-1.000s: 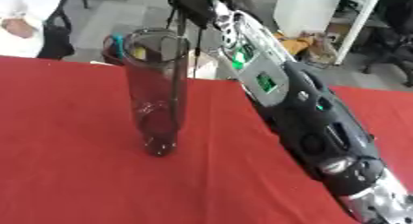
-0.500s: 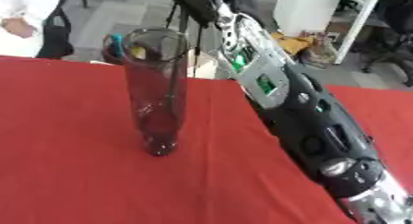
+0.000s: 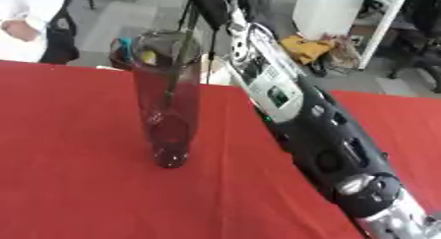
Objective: Arrange flowers into the vase.
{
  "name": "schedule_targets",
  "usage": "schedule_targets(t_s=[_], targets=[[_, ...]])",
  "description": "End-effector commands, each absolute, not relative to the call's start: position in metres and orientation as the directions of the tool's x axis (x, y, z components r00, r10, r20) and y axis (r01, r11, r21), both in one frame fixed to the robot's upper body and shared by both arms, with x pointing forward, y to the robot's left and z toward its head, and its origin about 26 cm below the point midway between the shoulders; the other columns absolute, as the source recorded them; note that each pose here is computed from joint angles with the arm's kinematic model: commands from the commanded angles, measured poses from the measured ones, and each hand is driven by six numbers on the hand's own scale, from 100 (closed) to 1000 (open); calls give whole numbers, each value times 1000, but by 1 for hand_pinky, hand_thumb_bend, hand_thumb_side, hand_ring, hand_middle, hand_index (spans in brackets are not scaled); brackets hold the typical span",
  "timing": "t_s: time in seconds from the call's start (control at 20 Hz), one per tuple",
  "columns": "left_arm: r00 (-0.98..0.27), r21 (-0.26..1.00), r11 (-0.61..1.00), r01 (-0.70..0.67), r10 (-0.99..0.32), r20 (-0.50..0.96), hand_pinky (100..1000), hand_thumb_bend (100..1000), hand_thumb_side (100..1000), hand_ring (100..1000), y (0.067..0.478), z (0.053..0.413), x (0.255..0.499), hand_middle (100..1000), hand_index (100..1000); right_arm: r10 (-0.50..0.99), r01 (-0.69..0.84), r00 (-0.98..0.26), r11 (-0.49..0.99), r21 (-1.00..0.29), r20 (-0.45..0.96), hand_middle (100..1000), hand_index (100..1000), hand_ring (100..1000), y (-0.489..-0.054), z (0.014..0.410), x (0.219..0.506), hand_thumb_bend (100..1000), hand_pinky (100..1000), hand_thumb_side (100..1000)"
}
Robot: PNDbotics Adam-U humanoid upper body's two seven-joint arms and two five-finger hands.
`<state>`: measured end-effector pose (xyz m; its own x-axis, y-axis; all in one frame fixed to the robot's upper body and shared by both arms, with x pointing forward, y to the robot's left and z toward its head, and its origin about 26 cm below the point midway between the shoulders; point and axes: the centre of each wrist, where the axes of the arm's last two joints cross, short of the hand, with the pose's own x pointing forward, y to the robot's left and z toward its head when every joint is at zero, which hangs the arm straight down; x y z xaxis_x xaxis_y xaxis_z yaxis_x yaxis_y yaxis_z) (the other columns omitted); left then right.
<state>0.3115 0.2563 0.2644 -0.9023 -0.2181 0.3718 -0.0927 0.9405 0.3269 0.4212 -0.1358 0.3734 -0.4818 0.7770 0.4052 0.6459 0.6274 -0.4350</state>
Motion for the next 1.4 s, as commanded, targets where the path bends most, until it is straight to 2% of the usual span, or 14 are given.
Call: schedule_targets(t_s=[0.05,0.4,0.8,1.4], targets=[[-915,331,938,-105,-221,336,746,100,1000,882,258,274,308,838,877,779,655,-488,625,-424,395,455,359,731,-139,380,420,100,629,1000],[-915,332,937,-106,-222,335,746,100,1000,882,258,274,308,838,877,812,630,-442,584,-511,382,494,430,749,-142,380,419,100,638,1000],[-916,332,937,-105,-222,336,745,100,1000,882,258,275,308,837,875,855,572,-399,515,-639,332,569,559,796,-146,388,415,100,681,1000],[-914,330,938,-104,-221,341,745,100,1000,882,259,274,307,838,874,879,467,-365,459,-756,308,603,618,809,-150,394,414,100,690,1000]])
